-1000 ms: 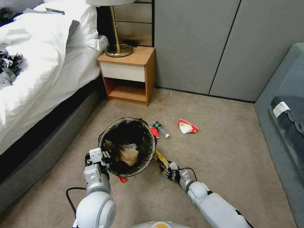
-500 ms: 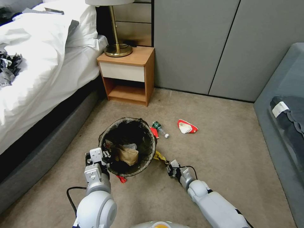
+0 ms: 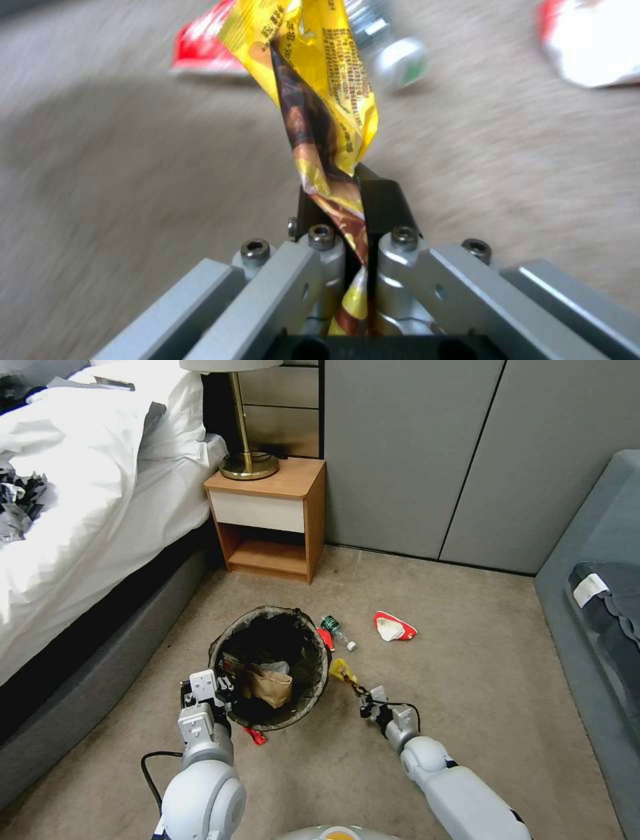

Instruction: Pick up the trash bin, then pick up the garbage from the floor and place it into the trash bin.

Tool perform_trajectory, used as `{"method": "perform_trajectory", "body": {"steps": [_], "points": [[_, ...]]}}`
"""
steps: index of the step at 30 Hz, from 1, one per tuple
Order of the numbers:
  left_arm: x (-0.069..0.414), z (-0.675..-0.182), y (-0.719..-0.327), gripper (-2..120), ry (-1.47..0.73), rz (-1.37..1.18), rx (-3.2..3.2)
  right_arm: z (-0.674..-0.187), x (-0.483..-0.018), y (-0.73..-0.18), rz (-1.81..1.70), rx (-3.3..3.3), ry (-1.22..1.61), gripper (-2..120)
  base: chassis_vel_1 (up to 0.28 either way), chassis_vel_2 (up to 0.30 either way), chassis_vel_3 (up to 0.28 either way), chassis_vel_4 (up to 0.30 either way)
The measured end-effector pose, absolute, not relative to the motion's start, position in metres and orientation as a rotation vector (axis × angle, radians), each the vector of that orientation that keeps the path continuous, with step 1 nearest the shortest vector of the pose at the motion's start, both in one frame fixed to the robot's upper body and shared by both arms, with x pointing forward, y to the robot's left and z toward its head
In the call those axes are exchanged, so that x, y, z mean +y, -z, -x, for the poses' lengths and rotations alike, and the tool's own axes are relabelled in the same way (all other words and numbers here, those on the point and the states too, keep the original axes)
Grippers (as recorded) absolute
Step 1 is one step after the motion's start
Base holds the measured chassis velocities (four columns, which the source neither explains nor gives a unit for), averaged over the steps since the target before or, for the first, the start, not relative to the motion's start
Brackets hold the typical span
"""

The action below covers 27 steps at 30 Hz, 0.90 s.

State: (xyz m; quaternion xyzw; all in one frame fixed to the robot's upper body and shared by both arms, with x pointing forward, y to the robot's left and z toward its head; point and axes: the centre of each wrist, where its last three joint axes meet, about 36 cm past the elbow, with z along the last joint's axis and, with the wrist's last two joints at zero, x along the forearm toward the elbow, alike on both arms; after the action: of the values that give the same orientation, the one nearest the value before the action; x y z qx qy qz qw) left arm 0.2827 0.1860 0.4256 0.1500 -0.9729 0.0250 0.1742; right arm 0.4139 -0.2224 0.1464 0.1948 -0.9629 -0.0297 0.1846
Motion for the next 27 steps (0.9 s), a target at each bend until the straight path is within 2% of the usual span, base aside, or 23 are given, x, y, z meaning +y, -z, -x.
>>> {"method": "perform_trajectory", "body": {"steps": [5, 11, 12, 13, 16, 17, 19, 23, 27], "points": [[0.186, -0.283, -0.425, 0, -0.071, -0.421, -2.758, -0.427, -0.238, -0.17, -0.428, -2.832, 0.197, 0, 0.0, 0.0, 0.0, 0.0], [0.185, -0.284, -0.42, 0, -0.062, -0.41, -2.747, -0.446, -0.244, -0.25, -0.423, -3.065, 0.385, 0, 0.0, 0.0, 0.0, 0.0], [0.185, -0.285, -0.417, 0, -0.052, -0.406, -2.741, -0.438, -0.237, -0.299, -0.537, -3.169, 0.447, 0, 0.0, 0.0, 0.0, 0.0], [0.185, -0.285, -0.417, 0, -0.052, -0.406, -2.741, -0.438, -0.237, -0.299, -0.537, -3.169, 0.447, 0, 0.0, 0.0, 0.0, 0.0], [0.184, -0.287, -0.413, 0, -0.051, -0.395, -2.736, -0.413, -0.209, -0.355, -0.771, -3.26, 0.485, 0, 0.0, 0.0, 0.0, 0.0], [0.184, -0.287, -0.413, 0, -0.051, -0.395, -2.736, -0.413, -0.209, -0.355, -0.771, -3.26, 0.485, 0, 0.0, 0.0, 0.0, 0.0], [0.181, -0.288, -0.412, 0, -0.055, -0.388, -2.733, -0.39, -0.183, -0.386, -0.954, -3.282, 0.51, 0, 0.0, 0.0, 0.0, 0.0], [0.179, -0.285, -0.411, 0, -0.056, -0.375, -2.726, -0.361, -0.154, -0.408, -1.159, -3.24, 0.525, 0, 0.0, 0.0, 0.0, 0.0], [0.177, -0.28, -0.413, 0, -0.057, -0.367, -2.723, -0.332, -0.131, -0.402, -1.302, -3.137, 0.511, 0, 0.0, 0.0, 0.0, 0.0]]}}
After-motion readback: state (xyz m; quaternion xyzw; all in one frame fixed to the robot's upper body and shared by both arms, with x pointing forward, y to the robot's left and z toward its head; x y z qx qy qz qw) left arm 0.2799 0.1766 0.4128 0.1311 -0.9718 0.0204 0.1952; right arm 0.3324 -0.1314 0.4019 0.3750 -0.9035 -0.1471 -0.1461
